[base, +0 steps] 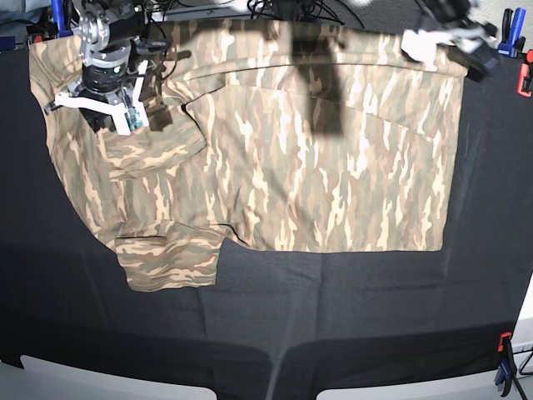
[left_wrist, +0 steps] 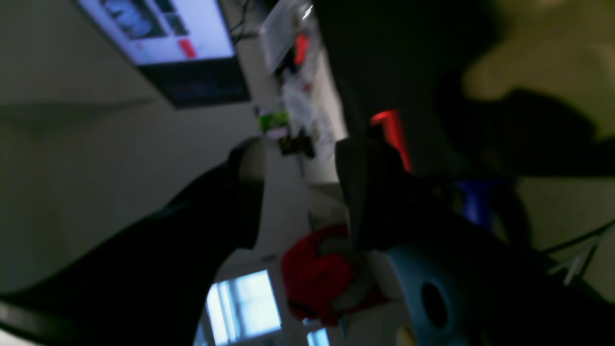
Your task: Layout the t-shirt on the table in an organized manner, then fold the t-shirt properly
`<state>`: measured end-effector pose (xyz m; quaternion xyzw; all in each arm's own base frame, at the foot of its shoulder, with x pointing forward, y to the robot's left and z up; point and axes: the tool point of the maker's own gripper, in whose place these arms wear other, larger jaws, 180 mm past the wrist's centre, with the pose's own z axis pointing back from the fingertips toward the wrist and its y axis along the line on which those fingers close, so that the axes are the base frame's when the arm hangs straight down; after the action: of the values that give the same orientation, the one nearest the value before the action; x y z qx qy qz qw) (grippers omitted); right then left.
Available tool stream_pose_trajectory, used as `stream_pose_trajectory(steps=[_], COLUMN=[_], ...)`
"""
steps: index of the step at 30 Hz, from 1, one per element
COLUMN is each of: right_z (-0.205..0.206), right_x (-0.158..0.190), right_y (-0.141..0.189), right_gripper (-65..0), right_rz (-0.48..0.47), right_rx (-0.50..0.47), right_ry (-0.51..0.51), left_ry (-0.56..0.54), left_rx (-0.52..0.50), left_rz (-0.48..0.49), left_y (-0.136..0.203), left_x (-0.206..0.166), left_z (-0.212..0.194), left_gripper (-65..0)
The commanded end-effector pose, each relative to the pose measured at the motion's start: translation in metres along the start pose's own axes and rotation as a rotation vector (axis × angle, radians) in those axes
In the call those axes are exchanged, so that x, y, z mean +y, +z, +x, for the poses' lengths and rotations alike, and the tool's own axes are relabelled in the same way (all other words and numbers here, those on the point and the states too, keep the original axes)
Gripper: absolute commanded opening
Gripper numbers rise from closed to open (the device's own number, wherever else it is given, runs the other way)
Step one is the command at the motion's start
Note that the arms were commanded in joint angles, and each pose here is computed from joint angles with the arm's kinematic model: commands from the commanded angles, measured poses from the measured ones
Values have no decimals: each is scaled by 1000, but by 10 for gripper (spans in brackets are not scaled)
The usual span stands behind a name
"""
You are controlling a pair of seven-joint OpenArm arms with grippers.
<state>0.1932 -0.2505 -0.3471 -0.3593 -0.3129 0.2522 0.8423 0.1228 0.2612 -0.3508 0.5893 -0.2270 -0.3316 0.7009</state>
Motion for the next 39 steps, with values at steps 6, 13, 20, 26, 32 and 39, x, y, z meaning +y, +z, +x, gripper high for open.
stream_pose_trajectory(steps=[6,13,20,26,32,39], right_z=[9,33,51,37,8,29], right_x=[-1,6,-32,-58,-55,-40], right_y=[2,-9,-27,-41,-46,-34], right_gripper=[-546,-546,-546,-546,-546,-546], right_rz=[21,106,32,90,262,448], right_rx=[-41,-72,-78,-51,35,-68], right_ry=[-41,-141,-335,-490,-559,-578], left_ry=[70,367,633,886,947,1066], left_rx=[101,-64,-255,-514,-399,-244], left_rz=[131,-66,-347,-628,-770,-1097], left_y=[-28,-70,-108,-111,-178,-229], left_x=[35,33,58,114,103,68], left_z=[-23,45,149,245,258,252], left_gripper=[-394,-394,-394,-394,-394,-394])
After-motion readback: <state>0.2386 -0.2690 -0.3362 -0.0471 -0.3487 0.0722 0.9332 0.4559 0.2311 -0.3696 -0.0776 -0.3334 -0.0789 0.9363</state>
